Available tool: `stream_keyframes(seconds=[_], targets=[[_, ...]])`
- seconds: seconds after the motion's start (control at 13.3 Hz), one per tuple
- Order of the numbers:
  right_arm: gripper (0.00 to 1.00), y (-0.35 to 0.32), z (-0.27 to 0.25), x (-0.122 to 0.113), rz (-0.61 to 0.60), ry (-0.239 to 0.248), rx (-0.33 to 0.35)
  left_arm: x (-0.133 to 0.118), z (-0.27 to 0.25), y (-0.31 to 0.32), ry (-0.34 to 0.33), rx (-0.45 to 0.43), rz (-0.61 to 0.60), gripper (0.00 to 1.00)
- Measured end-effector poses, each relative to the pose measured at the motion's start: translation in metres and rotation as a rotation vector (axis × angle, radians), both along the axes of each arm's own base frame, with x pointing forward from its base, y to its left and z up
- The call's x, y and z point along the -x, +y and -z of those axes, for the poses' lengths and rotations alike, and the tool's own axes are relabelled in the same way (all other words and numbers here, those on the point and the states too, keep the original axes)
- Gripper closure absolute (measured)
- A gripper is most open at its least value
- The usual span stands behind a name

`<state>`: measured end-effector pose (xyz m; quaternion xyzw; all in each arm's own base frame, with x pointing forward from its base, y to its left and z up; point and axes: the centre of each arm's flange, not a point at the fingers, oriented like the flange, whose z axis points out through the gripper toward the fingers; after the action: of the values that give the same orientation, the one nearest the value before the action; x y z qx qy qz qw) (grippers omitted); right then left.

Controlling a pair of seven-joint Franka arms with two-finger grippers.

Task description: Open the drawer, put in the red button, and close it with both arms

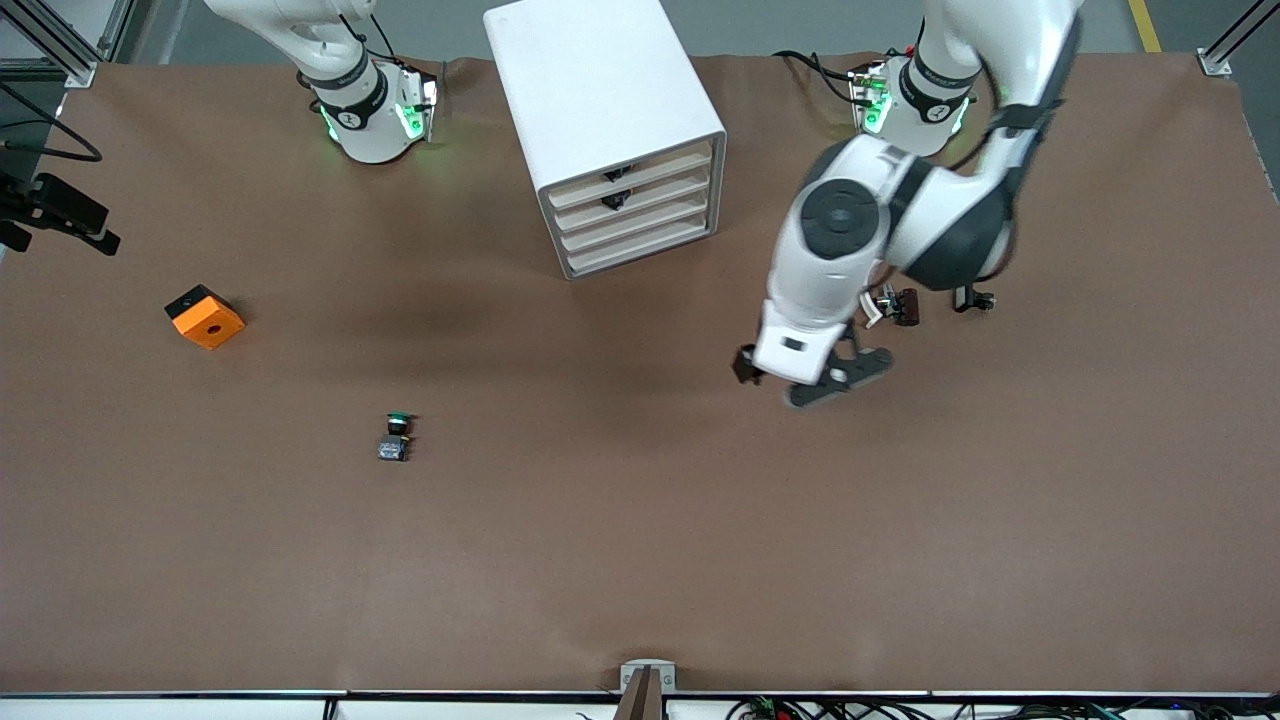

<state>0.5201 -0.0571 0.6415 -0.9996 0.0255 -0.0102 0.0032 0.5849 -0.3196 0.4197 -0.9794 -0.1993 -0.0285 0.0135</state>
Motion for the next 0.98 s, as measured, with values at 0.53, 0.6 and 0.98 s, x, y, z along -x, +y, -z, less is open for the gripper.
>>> stream_keyframes(seconds=[0.53, 0.6, 0.98], targets=[[0.0, 0.0, 0.004, 0.009, -0.013, 0.003, -0.003, -0.014, -0.111, 0.147, -0.015, -0.043, 0.158, 0.0], [0.0, 0.0, 0.004, 0.009, -0.014, 0.002, -0.003, -0.011, -0.125, 0.16, -0.02, -0.048, 0.188, 0.0], [0.0, 0.003, 0.004, 0.009, -0.019, 0.0, -0.002, 0.016, -0.182, 0.221, -0.003, -0.079, 0.312, 0.0]])
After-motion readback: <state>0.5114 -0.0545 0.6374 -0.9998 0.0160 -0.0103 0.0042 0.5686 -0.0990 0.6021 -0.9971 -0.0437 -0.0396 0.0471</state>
